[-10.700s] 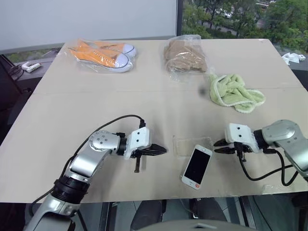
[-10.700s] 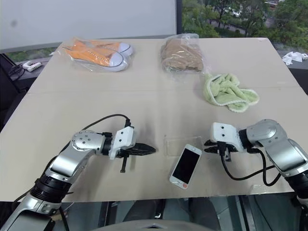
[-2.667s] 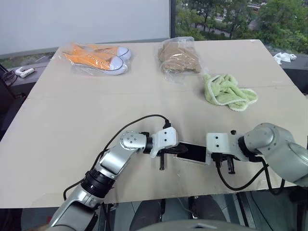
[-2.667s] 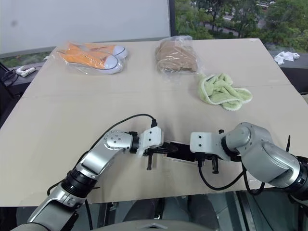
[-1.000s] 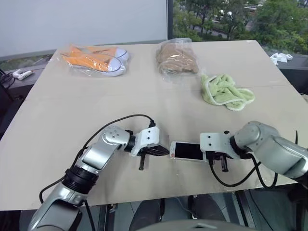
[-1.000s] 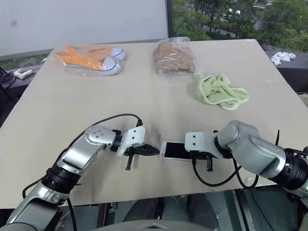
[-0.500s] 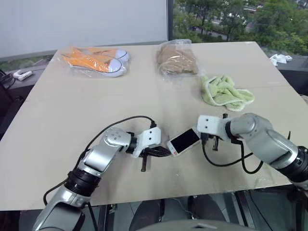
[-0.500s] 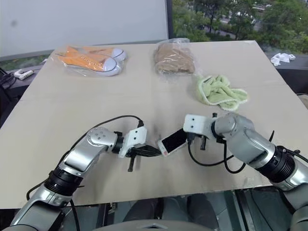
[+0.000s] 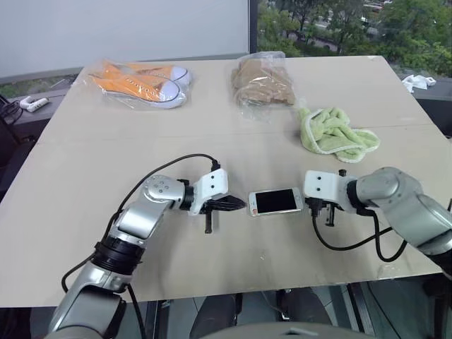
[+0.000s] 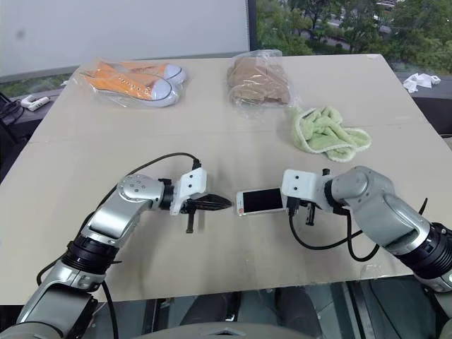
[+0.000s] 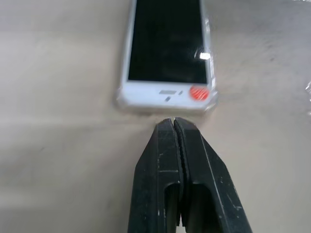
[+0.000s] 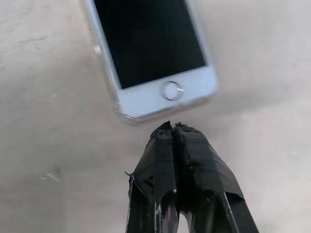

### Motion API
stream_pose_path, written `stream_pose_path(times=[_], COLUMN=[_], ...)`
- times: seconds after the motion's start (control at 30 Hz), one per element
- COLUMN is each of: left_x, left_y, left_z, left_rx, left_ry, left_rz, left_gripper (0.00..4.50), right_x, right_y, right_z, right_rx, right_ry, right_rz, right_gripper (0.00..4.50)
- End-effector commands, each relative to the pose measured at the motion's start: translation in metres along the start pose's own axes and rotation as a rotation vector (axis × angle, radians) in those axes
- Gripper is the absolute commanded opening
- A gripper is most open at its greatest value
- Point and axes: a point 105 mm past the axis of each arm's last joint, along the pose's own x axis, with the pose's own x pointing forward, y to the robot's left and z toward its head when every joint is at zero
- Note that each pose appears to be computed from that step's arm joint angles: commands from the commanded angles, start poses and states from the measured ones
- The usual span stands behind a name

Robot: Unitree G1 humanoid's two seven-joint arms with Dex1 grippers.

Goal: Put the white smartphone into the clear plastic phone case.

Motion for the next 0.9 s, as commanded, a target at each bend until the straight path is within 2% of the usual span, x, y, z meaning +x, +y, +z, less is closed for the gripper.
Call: stream_pose_path(times=[0.03, 0.13, 0.27, 0.33, 0.47, 0.5, 0.57, 0.6, 0.63, 0.73, 0.83, 0.87, 0.9], left_x=[-0.004, -0.009, -0.011, -0.004, 0.015, 0.019, 0.025, 0.027, 0.029, 0.031, 0.033, 0.033, 0.033], left_y=[-0.004, 0.001, 0.005, 0.0, -0.014, -0.016, -0.02, -0.018, -0.016, -0.011, -0.011, -0.011, -0.011], left_z=[0.013, 0.029, 0.06, 0.06, 0.048, 0.044, 0.034, 0.03, 0.028, 0.02, 0.016, 0.015, 0.015], left_rx=[0.031, 0.023, -0.068, -0.094, -0.1, -0.097, -0.084, -0.079, -0.074, -0.037, -0.026, -0.021, -0.022], left_ry=[-0.043, -0.12, -0.291, -0.301, -0.262, -0.248, -0.214, -0.202, -0.193, -0.154, -0.141, -0.139, -0.141], left_rz=[-0.022, 0.01, 0.037, 0.028, 0.001, -0.003, -0.002, 0.015, 0.029, 0.057, 0.058, 0.057, 0.056], left_gripper=[0.0, 0.0, 0.0, 0.0, 0.0, 0.0, 0.0, 0.0, 0.0, 0.0, 0.0, 0.0, 0.0], right_x=[-0.009, -0.016, -0.025, -0.027, -0.022, -0.019, -0.013, -0.008, -0.003, 0.006, 0.01, 0.011, 0.013], right_y=[-0.017, -0.023, -0.012, -0.007, 0.002, 0.006, 0.015, 0.017, 0.019, 0.027, 0.026, 0.026, 0.028], right_z=[-0.001, 0.0, 0.031, 0.037, 0.041, 0.04, 0.036, 0.031, 0.028, 0.025, 0.022, 0.021, 0.019], right_rx=[-0.007, 0.021, 0.083, 0.199, 0.374, 0.415, 0.486, 0.5, 0.511, 0.5, 0.51, 0.512, 0.501], right_ry=[-0.011, -0.056, -0.35, -0.469, -0.617, -0.647, -0.682, -0.676, -0.667, -0.659, -0.667, -0.668, -0.655], right_rz=[-0.089, -0.122, -0.123, -0.151, -0.187, -0.181, -0.162, -0.182, -0.191, -0.174, -0.185, -0.179, -0.17], right_gripper=[0.03, 0.03, 0.03, 0.03, 0.03, 0.62, 1.33, 2.08, 2.18, 3.83, 3.43, 3.03, 2.43])
